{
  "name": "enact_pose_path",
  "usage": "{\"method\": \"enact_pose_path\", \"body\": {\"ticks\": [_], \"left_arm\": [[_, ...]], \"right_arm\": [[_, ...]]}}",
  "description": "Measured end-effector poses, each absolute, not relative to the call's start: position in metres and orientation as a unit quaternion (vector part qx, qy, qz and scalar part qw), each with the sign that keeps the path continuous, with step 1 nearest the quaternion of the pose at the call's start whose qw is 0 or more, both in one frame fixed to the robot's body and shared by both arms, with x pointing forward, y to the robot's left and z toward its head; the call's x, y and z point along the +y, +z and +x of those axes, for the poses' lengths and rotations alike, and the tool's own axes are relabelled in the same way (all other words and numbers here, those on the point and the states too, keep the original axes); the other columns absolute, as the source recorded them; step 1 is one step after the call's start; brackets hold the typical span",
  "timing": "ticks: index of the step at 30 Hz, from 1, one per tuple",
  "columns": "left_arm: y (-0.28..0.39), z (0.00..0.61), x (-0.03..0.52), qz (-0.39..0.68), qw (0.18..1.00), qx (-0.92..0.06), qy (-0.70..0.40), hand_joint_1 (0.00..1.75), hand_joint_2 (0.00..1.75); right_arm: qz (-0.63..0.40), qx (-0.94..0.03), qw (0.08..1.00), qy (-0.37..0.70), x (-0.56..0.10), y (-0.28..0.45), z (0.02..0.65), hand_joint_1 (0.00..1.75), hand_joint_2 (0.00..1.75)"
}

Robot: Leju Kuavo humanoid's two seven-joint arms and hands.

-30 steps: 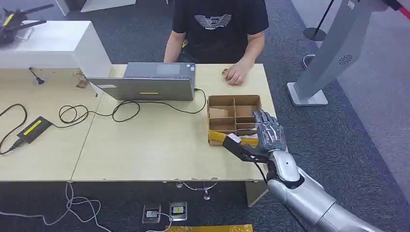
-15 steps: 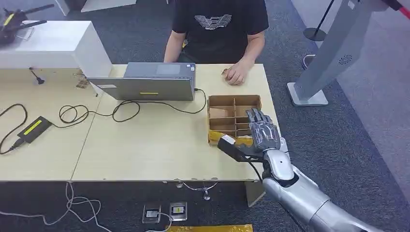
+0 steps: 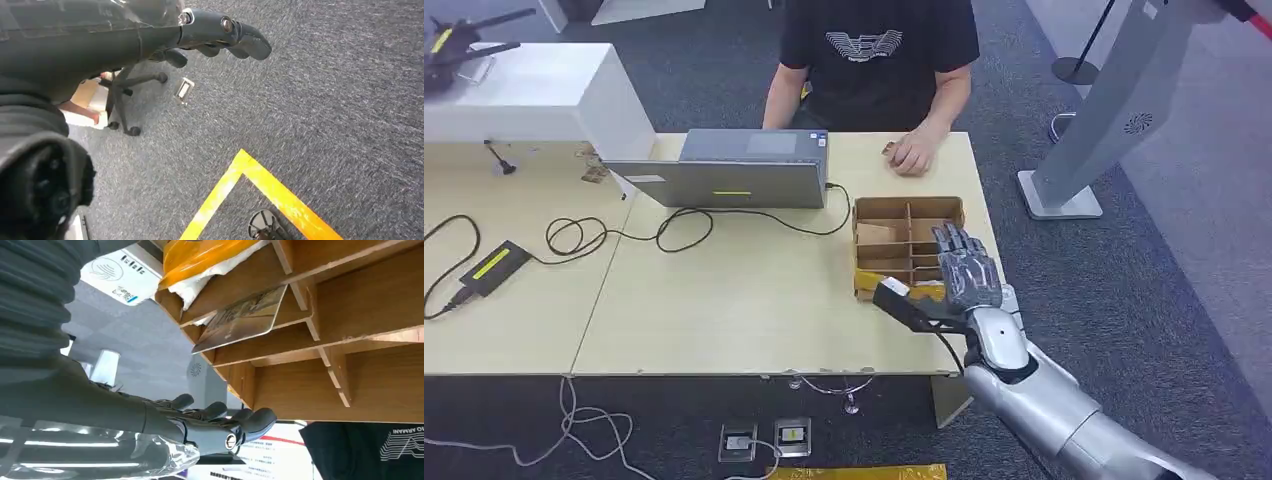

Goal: Pass the card to the sensor for recognition and then transmit it.

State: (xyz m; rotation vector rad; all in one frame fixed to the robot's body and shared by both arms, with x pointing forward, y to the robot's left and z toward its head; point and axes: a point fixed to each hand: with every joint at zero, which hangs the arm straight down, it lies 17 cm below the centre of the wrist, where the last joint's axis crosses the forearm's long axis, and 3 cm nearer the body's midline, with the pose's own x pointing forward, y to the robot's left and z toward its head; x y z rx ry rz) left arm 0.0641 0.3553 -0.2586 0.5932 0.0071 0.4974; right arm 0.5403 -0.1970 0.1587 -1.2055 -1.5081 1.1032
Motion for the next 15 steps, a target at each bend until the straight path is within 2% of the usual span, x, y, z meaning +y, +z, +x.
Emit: {"method": "enact_pose_path", "body": {"ticks": [15], "left_arm": [[-0.2584, 0.0673, 0.3539, 0.287, 0.926, 0.005, 0.244, 0.00, 0.00]], "right_arm": [[-0.495, -0.595, 0.449, 0.447, -0.2055, 0.1513, 0.5424, 0.00, 1.75]]}}
